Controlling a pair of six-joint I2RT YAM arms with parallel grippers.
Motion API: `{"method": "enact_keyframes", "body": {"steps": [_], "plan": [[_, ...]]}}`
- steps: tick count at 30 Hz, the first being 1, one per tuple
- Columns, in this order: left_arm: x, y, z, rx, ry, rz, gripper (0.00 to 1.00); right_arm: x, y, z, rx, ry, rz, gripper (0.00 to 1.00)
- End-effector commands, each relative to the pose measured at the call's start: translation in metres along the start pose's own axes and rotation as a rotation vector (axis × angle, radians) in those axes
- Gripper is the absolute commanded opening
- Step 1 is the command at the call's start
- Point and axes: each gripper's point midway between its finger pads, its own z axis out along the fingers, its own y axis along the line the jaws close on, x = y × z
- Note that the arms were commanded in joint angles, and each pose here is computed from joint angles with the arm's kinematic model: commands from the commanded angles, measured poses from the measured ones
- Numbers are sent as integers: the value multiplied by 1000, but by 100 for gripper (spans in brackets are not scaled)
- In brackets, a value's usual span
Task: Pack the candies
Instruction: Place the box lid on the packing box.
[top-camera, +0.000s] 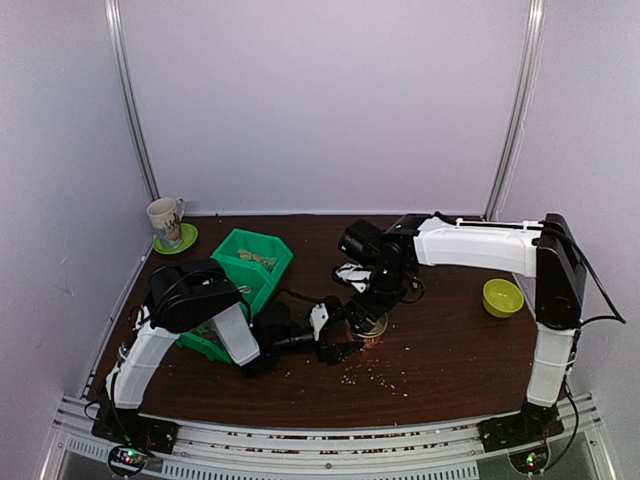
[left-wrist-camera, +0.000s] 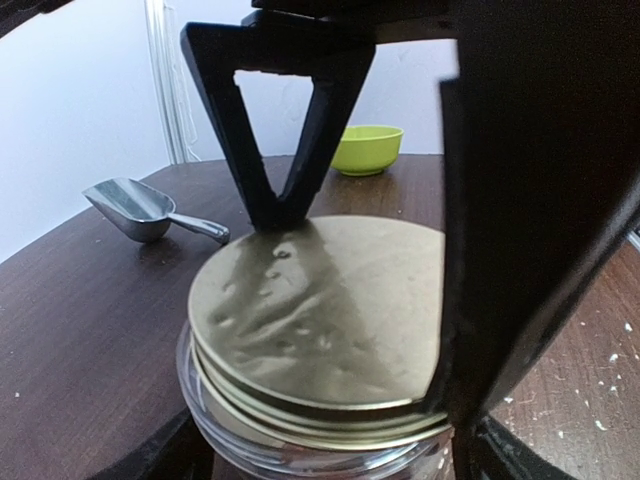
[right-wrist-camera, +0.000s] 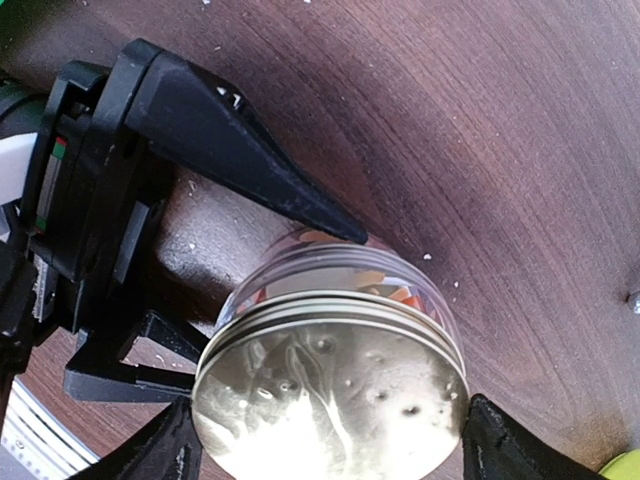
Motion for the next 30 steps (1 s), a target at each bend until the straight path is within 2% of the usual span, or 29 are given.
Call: {"method": "enact_keyframes", "body": {"steps": [1, 15, 18, 23, 30], "plan": [[39, -8, -8, 23, 95, 23, 83, -20, 13, 2, -48, -56, -26, 88], [37, -16, -10, 89, 51, 12, 90, -5, 2, 1, -39, -51, -143, 88], [39, -13, -12, 87, 51, -9, 89, -3, 0, 4, -42, -41, -145, 88], [37, 9, -27, -11, 32, -37, 96, -4, -3, 3, -51, -53, -118, 88], [44, 5, -32, 3, 51, -22, 96, -6, -5, -5, -51, -58, -108, 88]]}}
